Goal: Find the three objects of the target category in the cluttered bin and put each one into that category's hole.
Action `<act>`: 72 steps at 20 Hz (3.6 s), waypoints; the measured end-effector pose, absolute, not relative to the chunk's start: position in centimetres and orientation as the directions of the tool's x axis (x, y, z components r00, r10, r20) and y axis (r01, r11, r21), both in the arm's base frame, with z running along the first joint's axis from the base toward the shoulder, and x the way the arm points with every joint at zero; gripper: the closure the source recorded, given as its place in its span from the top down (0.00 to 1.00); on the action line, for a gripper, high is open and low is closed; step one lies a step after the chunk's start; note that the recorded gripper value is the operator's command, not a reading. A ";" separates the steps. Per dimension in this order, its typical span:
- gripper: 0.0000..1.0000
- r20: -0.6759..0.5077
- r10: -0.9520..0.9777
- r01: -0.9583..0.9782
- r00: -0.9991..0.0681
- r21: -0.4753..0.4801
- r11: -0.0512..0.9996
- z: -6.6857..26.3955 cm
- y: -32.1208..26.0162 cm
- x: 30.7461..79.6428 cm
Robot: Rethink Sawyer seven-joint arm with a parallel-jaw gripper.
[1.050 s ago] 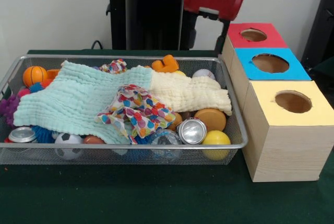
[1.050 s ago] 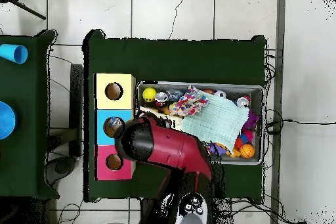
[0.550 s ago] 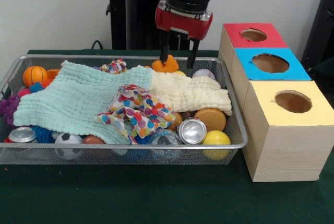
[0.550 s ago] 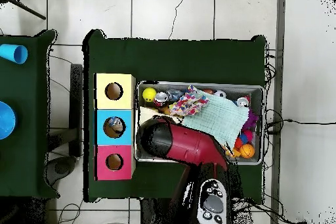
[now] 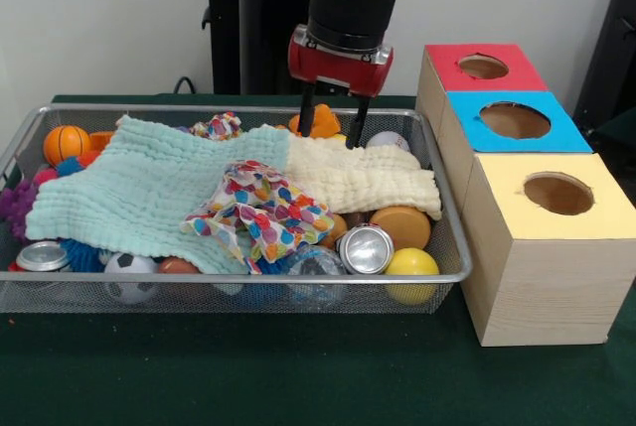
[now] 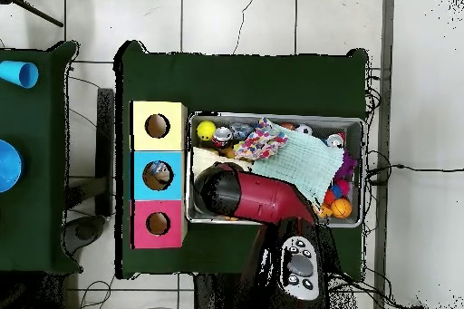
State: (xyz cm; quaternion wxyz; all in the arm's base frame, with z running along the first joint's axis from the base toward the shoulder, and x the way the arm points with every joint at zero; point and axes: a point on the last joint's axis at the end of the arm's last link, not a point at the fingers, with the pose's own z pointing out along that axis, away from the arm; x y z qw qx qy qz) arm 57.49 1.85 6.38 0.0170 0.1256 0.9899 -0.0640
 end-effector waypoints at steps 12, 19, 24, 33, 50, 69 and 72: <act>1.00 -0.035 0.232 0.235 -0.972 -0.129 0.964 5.1 -2.1 56.9; 1.00 -0.037 0.228 0.230 -0.973 -0.126 0.965 4.8 -4.0 57.0; 1.00 -0.039 0.221 0.225 -0.974 -0.119 0.967 4.4 -5.1 57.2; 1.00 -0.056 0.202 0.207 -0.978 -0.102 0.973 2.9 -6.8 58.7; 1.00 -0.073 0.175 0.181 -0.982 -0.079 0.980 2.9 -5.8 59.9; 1.00 0.010 0.182 0.182 -0.983 -0.053 0.982 4.8 -2.8 60.2; 1.00 0.078 0.172 0.167 -0.982 -0.061 0.984 5.2 -1.6 59.4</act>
